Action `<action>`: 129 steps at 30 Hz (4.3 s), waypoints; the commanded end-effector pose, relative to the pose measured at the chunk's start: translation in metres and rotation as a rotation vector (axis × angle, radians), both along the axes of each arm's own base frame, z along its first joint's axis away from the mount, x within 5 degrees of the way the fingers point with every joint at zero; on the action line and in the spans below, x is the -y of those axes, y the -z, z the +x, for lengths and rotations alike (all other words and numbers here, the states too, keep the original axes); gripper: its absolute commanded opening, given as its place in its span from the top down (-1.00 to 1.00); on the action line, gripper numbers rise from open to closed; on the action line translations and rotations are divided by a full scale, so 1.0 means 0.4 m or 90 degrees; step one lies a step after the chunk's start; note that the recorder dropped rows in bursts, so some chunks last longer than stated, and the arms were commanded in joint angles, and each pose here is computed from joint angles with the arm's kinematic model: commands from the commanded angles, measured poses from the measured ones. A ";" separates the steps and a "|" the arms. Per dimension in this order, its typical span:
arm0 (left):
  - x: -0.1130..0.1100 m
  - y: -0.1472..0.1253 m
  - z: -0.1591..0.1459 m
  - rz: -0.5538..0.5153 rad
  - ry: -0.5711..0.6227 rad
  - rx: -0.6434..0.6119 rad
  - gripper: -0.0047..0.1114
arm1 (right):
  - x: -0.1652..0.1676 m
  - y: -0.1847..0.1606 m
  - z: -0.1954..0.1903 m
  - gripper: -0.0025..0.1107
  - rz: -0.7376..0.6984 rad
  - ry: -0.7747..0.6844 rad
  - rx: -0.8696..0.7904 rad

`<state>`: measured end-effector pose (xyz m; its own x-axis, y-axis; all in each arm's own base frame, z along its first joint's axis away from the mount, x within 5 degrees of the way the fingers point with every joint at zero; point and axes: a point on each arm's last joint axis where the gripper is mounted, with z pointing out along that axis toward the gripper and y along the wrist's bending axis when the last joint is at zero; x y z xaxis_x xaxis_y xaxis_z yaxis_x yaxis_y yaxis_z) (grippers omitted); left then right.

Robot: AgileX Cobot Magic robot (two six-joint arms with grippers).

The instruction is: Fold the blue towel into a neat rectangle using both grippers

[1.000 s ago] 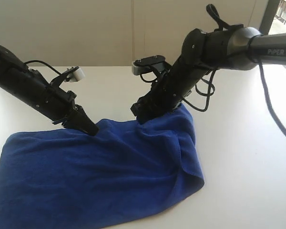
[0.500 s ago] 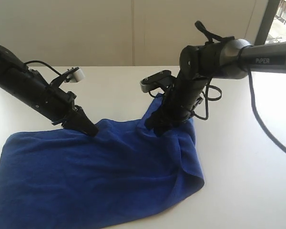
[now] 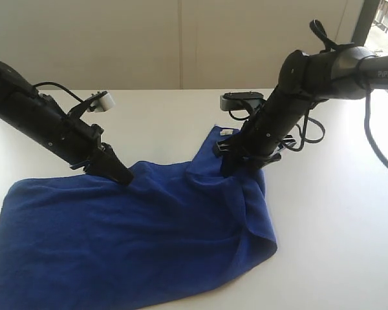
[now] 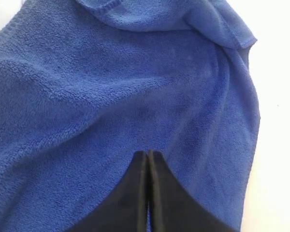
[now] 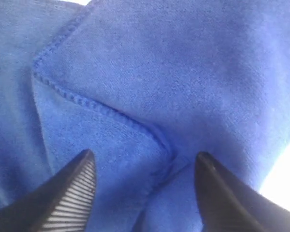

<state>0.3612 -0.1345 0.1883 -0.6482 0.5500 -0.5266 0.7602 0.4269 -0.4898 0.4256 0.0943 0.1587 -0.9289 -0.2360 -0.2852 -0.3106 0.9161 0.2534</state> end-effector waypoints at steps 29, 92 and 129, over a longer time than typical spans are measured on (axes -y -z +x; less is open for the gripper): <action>0.005 -0.004 -0.010 -0.010 0.017 -0.013 0.92 | -0.014 -0.008 -0.007 0.04 0.048 -0.046 -0.011; 0.007 -0.007 -0.021 -0.021 0.050 -0.026 0.92 | 0.222 -0.137 -0.044 0.96 -0.153 0.049 -0.011; -0.002 -0.008 -0.014 0.015 0.031 0.000 0.92 | 0.468 -0.071 -0.287 0.04 -0.300 0.242 -0.139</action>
